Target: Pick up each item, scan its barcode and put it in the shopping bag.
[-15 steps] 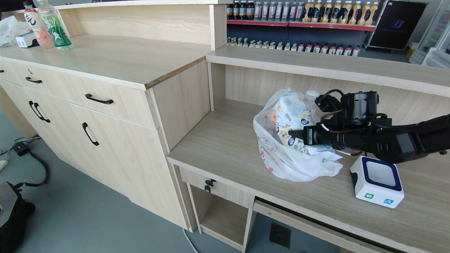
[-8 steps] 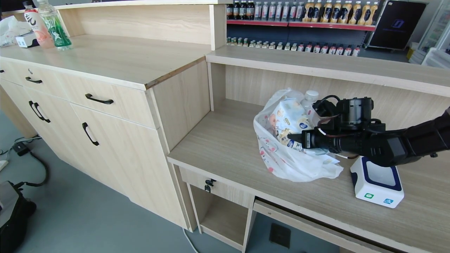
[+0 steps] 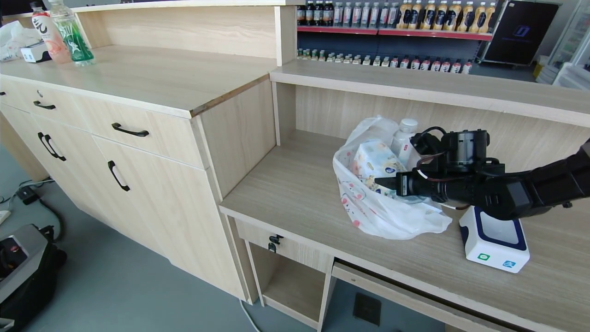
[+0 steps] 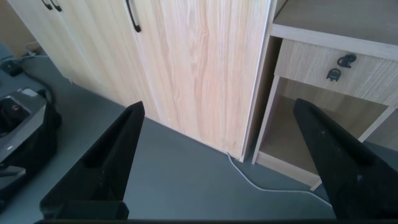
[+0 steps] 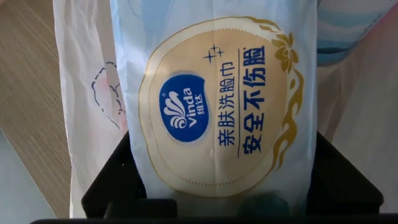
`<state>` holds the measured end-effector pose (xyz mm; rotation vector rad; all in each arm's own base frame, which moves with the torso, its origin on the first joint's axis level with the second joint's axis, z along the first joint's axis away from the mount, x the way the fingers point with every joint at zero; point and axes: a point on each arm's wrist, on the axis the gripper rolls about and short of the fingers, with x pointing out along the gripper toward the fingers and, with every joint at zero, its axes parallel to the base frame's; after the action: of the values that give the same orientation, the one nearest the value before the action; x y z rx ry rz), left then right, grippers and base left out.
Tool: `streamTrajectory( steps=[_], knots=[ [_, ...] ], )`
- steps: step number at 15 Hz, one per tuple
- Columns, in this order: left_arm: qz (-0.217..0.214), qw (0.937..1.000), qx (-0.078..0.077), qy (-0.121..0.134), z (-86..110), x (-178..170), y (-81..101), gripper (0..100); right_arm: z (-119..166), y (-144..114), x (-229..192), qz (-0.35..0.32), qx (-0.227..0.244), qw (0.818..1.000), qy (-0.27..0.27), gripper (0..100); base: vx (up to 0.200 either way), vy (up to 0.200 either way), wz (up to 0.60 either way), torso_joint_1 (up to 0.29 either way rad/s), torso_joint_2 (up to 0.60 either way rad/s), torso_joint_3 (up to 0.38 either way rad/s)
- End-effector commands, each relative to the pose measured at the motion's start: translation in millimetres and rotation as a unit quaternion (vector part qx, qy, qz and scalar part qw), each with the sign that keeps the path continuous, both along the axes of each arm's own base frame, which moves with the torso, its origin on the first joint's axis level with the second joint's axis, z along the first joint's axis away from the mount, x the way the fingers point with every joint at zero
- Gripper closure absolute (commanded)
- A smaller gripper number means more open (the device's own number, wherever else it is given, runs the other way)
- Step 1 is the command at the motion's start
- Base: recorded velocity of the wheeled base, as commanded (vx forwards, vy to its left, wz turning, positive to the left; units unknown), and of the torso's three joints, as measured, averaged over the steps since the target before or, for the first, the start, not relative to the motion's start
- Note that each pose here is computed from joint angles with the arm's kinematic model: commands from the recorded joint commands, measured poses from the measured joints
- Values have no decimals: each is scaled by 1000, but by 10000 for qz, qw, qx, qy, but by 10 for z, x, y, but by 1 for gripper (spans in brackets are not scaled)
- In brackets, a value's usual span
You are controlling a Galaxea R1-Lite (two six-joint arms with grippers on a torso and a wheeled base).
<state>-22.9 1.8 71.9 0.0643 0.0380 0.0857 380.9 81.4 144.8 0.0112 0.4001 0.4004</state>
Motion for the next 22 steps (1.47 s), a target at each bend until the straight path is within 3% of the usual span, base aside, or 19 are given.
streamTrajectory(
  steps=[1,4,7,11,15,16,19,22],
  knots=[
    [3,10000,0,0,0,0,0,0,12,4,1,9,4,10000,-14,0,0,0,0,0,0,0],
    [3,10000,0,0,0,0,0,0,68,19,-14,153,72,9998,-86,0,0,0,0,0,0,0],
    [3,10000,0,7,0,1,0,0,419,71,-142,345,3,9969,-706,0,0,0,0,0,0,0],
    [3,10000,0,0,0,0,0,0,1238,-105,-866,771,-649,9766,-1901,0,0,0,0,0,0,0],
    [3,10000,0,0,0,0,0,0,1731,-412,-1338,552,-1633,9459,-2747,0,0,0,-150,1,1,1],
    [3,10000,0,0,0,0,0,0,1795,-452,-1352,484,-1714,9421,-2842,0,0,0,-600,2,-2,2],
    [3,10000,0,0,0,0,0,0,2568,-517,-1612,263,-1789,9367,-2999,0,0,0,-600,1,2,7],
    [3,10000,0,0,0,0,0,0,2946,-584,-2064,-159,-1929,9486,-2505,0,0,0,-600,4,1,4]
  ],
)
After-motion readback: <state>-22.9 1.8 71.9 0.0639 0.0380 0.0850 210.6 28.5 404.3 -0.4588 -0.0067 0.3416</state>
